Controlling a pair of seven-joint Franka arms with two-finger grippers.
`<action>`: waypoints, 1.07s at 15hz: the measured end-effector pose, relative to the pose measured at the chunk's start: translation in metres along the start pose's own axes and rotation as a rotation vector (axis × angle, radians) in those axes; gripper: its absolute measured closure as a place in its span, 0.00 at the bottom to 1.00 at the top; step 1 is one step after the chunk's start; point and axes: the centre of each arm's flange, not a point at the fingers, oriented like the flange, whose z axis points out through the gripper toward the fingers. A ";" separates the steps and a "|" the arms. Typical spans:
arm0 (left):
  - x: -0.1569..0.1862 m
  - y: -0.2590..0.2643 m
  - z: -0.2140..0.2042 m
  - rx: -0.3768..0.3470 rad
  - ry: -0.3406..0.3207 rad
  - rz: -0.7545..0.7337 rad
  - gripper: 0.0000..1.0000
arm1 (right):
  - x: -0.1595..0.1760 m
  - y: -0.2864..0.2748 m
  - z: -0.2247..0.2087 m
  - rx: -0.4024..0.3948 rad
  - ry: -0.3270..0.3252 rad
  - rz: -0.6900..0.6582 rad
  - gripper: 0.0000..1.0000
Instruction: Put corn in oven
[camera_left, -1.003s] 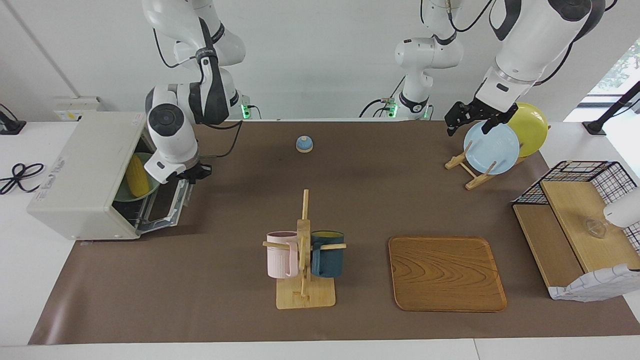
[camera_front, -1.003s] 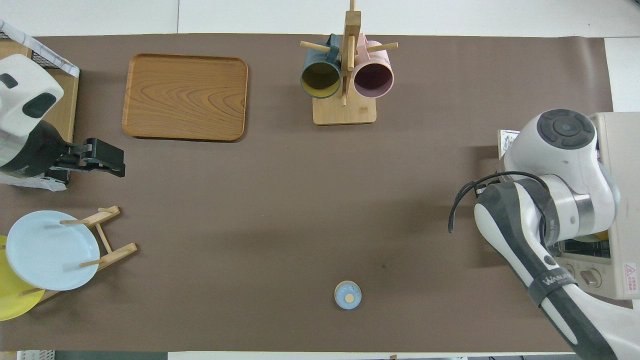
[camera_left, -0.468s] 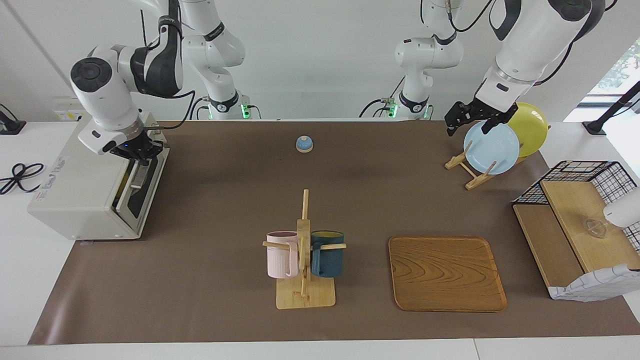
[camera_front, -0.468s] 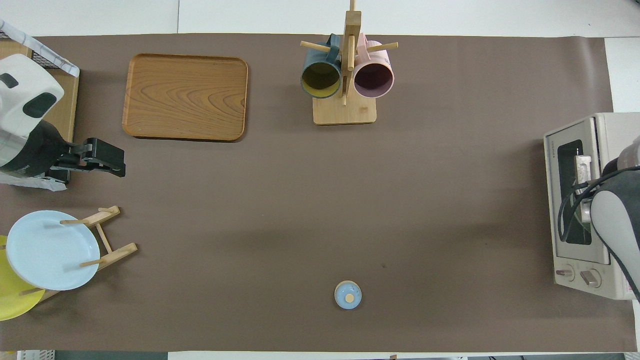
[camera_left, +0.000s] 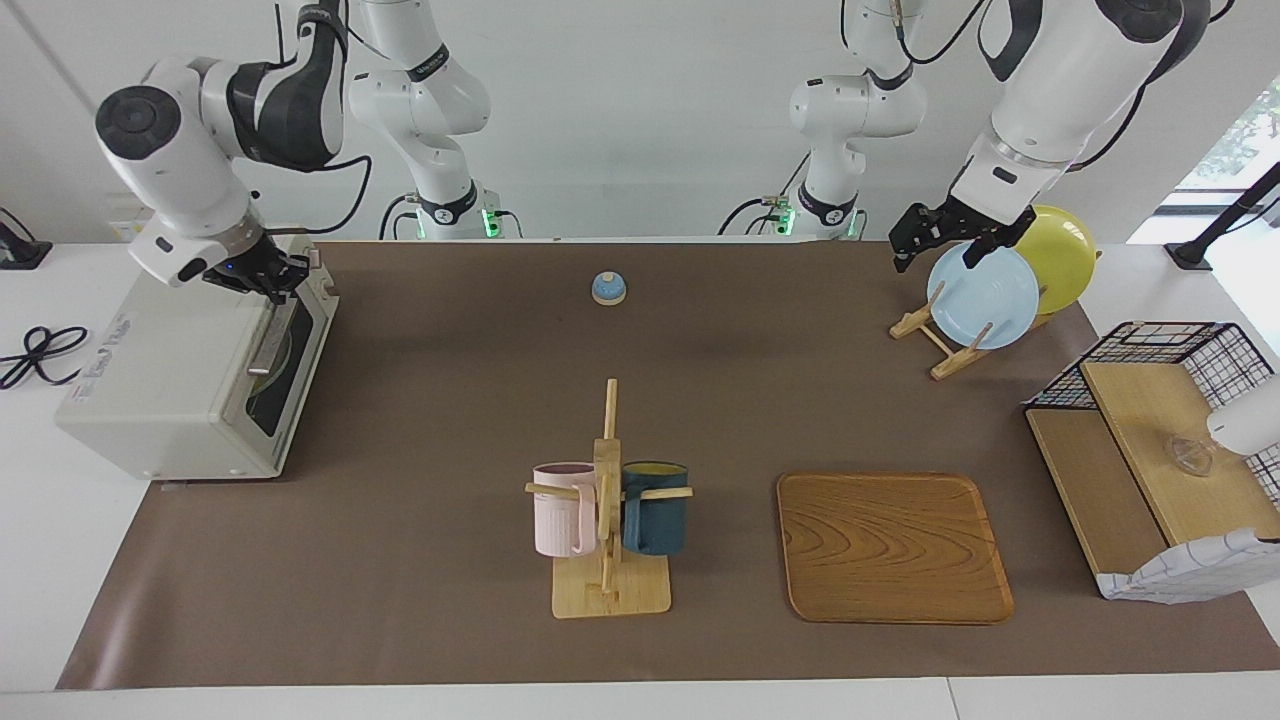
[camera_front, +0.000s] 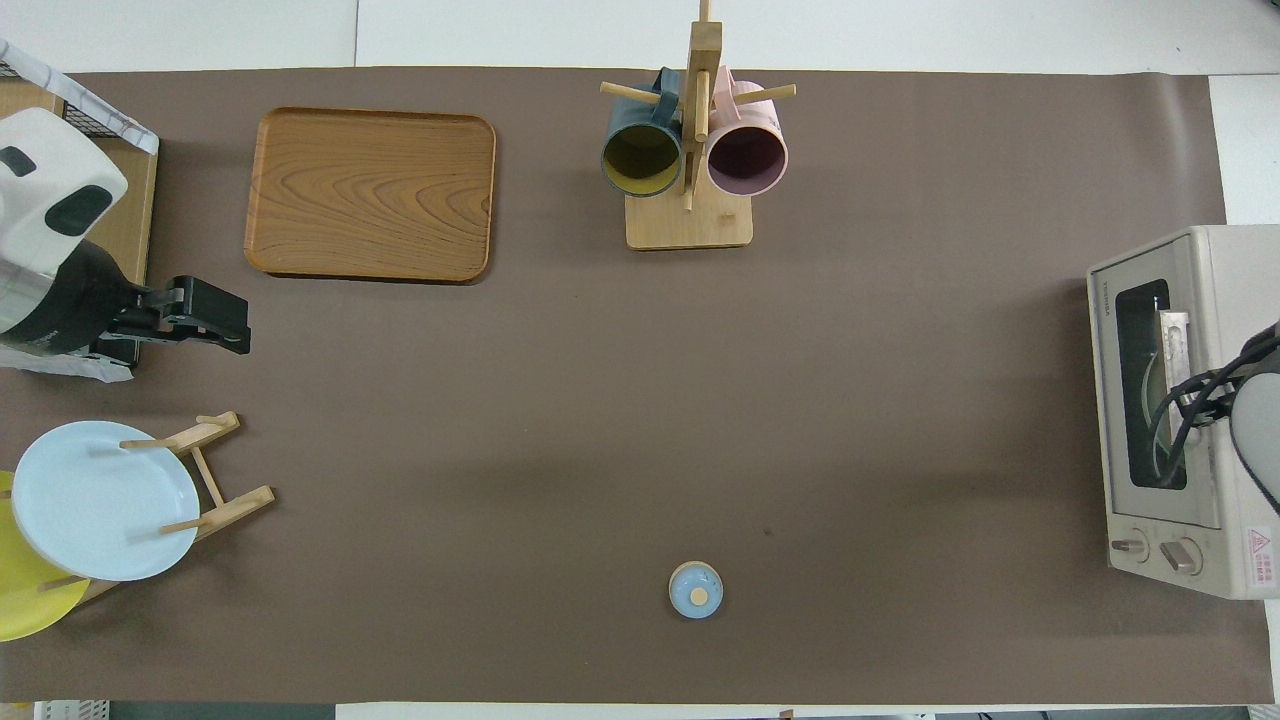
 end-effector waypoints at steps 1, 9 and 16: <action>0.000 0.000 0.000 0.000 0.000 0.000 0.00 | -0.007 0.002 -0.022 0.005 0.008 0.009 0.94; 0.000 0.000 0.000 0.000 0.000 0.000 0.00 | -0.015 -0.019 -0.065 0.060 0.027 -0.020 0.40; 0.000 0.000 0.000 0.000 0.000 0.000 0.00 | -0.004 -0.059 -0.077 0.072 0.045 0.037 0.00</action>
